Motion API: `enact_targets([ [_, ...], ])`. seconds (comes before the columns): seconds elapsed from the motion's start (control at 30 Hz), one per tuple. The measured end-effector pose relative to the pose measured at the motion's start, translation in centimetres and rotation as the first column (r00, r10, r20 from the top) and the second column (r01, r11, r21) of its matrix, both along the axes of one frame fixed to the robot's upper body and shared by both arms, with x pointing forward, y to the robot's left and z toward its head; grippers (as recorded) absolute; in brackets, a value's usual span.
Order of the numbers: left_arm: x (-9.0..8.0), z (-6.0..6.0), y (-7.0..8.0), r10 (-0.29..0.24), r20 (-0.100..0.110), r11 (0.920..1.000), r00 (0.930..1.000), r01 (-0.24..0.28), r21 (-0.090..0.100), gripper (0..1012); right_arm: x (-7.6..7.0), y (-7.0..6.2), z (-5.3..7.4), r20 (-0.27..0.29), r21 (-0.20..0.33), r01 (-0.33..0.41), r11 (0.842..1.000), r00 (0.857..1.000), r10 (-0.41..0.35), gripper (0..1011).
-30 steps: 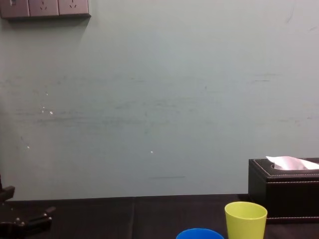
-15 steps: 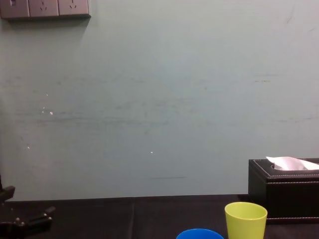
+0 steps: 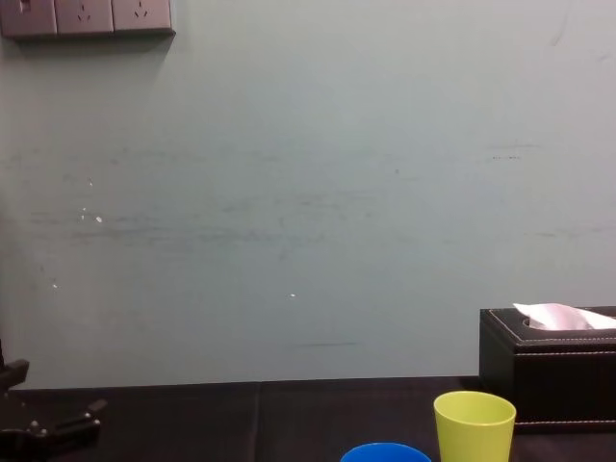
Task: Stack the three plastic cups sequentially using one hand.
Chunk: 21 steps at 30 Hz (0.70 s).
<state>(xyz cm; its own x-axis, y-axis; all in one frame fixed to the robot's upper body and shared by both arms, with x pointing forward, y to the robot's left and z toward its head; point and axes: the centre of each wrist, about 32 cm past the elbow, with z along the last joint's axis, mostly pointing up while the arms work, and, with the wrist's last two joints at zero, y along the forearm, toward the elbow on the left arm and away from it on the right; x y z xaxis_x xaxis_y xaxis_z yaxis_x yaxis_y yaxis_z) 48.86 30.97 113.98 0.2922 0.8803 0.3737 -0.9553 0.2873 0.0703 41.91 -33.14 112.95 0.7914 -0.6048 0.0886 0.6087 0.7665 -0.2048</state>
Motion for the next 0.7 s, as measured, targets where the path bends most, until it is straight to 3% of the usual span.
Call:
enact_targets([
  [0.33,0.0,0.0,0.0,0.0,0.0,1.0,1.0,0.0,0.0,1010,-0.1,0.2,1.1,0.03,-0.008,0.024,1.0,0.999,-0.024,726],
  [0.7,0.0,0.0,0.0,0.0,0.0,1.0,1.0,0.0,0.0,1010,0.6,0.9,4.5,0.064,-0.03,0.082,0.996,0.995,-0.08,724],
])
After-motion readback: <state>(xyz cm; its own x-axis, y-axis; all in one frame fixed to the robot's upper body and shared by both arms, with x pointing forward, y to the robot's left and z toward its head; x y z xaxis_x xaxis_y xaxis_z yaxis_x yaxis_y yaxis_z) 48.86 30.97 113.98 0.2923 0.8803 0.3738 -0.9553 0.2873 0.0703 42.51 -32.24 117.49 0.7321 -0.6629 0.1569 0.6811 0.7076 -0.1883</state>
